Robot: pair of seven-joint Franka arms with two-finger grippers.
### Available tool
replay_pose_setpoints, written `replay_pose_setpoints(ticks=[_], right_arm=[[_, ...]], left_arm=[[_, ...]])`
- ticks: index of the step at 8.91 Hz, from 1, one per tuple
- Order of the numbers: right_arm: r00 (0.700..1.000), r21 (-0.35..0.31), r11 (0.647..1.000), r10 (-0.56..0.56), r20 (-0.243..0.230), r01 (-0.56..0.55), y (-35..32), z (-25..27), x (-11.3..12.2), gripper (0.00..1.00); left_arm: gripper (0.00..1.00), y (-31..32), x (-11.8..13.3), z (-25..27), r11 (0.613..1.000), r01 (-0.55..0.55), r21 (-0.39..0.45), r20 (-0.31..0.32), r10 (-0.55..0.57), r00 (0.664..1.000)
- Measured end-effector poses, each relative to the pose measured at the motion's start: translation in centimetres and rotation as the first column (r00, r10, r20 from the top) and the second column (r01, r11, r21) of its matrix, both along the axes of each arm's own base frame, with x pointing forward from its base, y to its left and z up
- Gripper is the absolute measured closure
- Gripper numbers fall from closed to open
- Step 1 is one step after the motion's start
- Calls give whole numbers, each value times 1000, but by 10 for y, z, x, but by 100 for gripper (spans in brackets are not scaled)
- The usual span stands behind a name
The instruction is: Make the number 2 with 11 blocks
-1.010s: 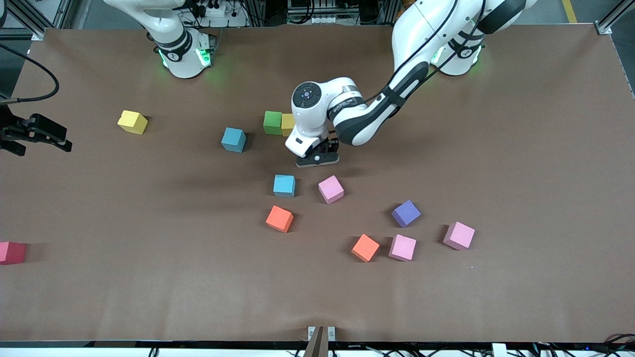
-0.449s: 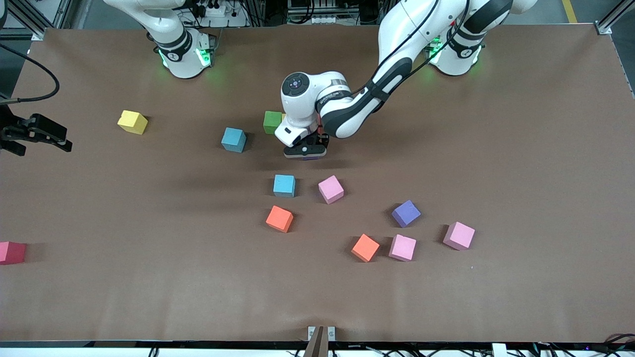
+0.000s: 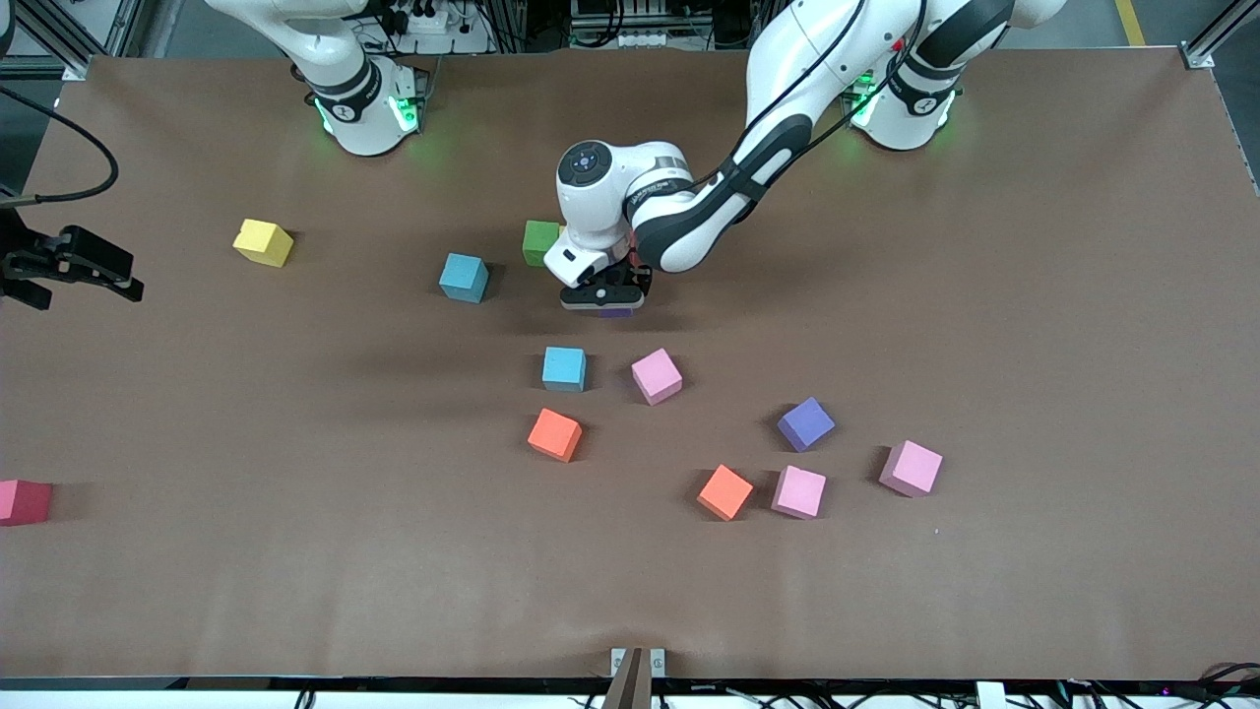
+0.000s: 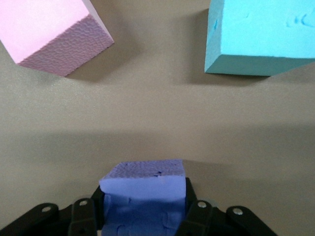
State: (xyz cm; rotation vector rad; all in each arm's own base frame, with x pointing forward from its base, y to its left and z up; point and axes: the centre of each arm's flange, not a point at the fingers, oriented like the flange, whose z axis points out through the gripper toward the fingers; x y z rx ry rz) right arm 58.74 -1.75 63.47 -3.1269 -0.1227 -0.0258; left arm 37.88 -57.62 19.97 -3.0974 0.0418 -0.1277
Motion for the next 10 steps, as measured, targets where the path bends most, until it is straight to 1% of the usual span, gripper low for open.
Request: replay_pose_setpoints(ticks=[3, 6, 10], right_arm=[[1000, 0, 1000, 0, 0, 0, 0, 0, 0, 0], [1000, 0, 1000, 0, 0, 0, 0, 0, 0, 0], [1000, 0, 1000, 0, 0, 0, 0, 0, 0, 0]], left_arm=[[41, -1, -3, -1, 1000, 3, -1, 1, -3, 1000], [41, -5, -12, -1, 1000, 10, 0, 1, -10, 1000], [41, -5, -14, -2, 1000, 11, -1, 3, -11, 1000]])
